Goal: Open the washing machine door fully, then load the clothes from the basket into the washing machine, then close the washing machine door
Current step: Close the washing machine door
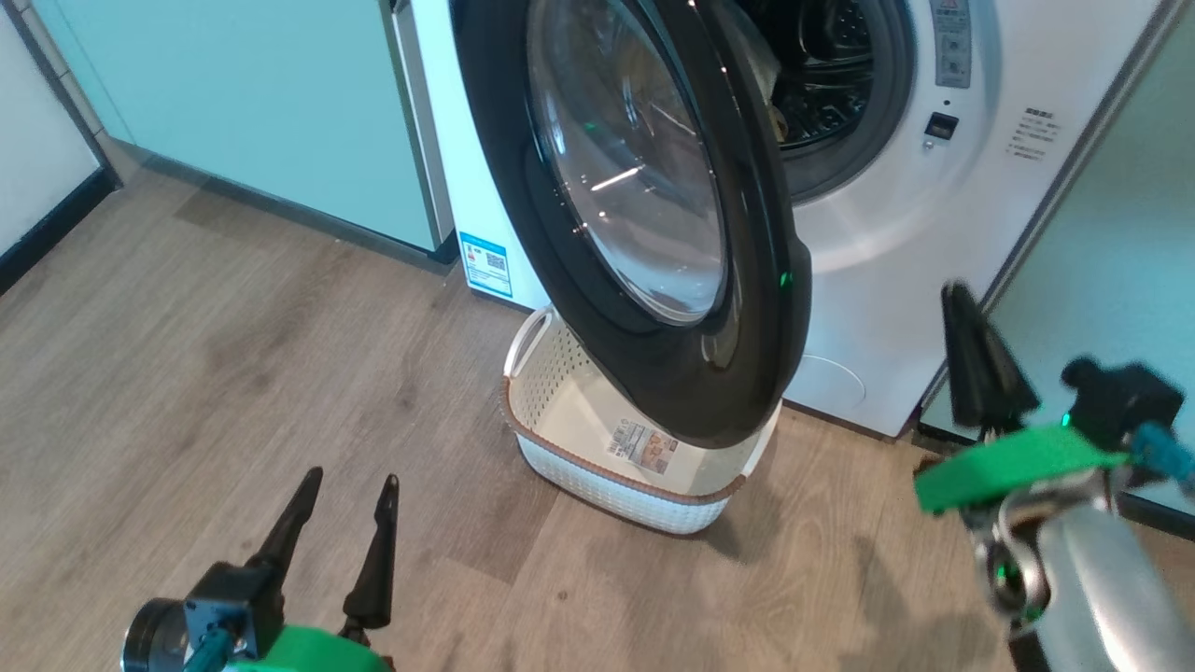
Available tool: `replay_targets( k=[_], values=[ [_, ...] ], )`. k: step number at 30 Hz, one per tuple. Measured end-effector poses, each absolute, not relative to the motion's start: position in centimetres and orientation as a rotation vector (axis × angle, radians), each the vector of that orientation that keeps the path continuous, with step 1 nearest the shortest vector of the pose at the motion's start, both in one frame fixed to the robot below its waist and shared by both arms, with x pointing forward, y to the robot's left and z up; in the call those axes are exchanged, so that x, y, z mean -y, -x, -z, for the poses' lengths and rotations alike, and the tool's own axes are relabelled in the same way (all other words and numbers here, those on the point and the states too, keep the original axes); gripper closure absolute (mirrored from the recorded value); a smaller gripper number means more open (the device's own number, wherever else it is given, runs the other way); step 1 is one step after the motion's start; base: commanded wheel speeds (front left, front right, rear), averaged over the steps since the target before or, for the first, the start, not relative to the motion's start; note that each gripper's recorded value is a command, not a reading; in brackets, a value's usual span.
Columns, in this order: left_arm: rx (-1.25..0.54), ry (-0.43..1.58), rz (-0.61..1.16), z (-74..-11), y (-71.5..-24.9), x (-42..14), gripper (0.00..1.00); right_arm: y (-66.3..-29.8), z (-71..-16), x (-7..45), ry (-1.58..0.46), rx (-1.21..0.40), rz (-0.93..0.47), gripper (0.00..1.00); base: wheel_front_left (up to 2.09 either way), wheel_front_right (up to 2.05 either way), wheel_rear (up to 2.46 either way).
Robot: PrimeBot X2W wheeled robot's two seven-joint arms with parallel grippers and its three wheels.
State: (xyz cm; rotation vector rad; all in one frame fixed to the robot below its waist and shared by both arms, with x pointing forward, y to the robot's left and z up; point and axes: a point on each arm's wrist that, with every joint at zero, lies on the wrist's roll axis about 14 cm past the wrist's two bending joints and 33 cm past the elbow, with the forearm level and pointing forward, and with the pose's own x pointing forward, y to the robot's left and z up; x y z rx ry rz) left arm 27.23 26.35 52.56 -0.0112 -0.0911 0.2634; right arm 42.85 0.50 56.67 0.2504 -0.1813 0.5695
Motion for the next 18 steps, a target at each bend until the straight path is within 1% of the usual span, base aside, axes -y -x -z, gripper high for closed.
replay_targets(
  k=[3, 6, 9, 11, 13, 15, 18],
  values=[
    [0.094, 0.013, -0.264, -52.6, -27.0, -26.3, 0.00, -43.5, -60.0, -1.3, -0.255, 0.270, -0.596, 1.00, 0.00, 0.00, 0.00],
    [0.099, 0.014, -0.263, -52.7, -26.9, -26.2, 0.00, -43.6, -64.9, -1.9, -0.273, 0.405, -0.626, 1.00, 0.00, 0.00, 0.00],
    [0.107, 0.013, -0.264, -52.9, -26.7, -26.3, 0.00, -42.7, -69.6, -2.8, -0.284, 0.535, -0.674, 1.00, 0.00, 0.00, 0.00],
    [0.111, 0.012, -0.264, -53.0, -26.7, -26.3, 0.00, -41.6, -71.8, -3.8, -0.287, 0.597, -0.723, 1.00, 0.00, 0.00, 0.00],
    [0.114, 0.011, -0.264, -53.1, -26.6, -26.3, 0.00, -40.1, -73.1, -5.3, -0.293, 0.634, -0.788, 1.00, 0.00, 0.00, 0.00],
    [0.117, 0.010, -0.264, -53.2, -26.6, -26.3, 0.00, -38.5, -73.1, -7.2, -0.288, 0.636, -0.863, 1.00, 0.00, 0.00, 0.00],
    [0.119, 0.010, -0.266, -53.2, -26.5, -26.4, 0.00, -36.4, -71.4, -10.0, -0.280, 0.578, -0.973, 1.00, 0.00, 0.00, 0.00]
  ],
)
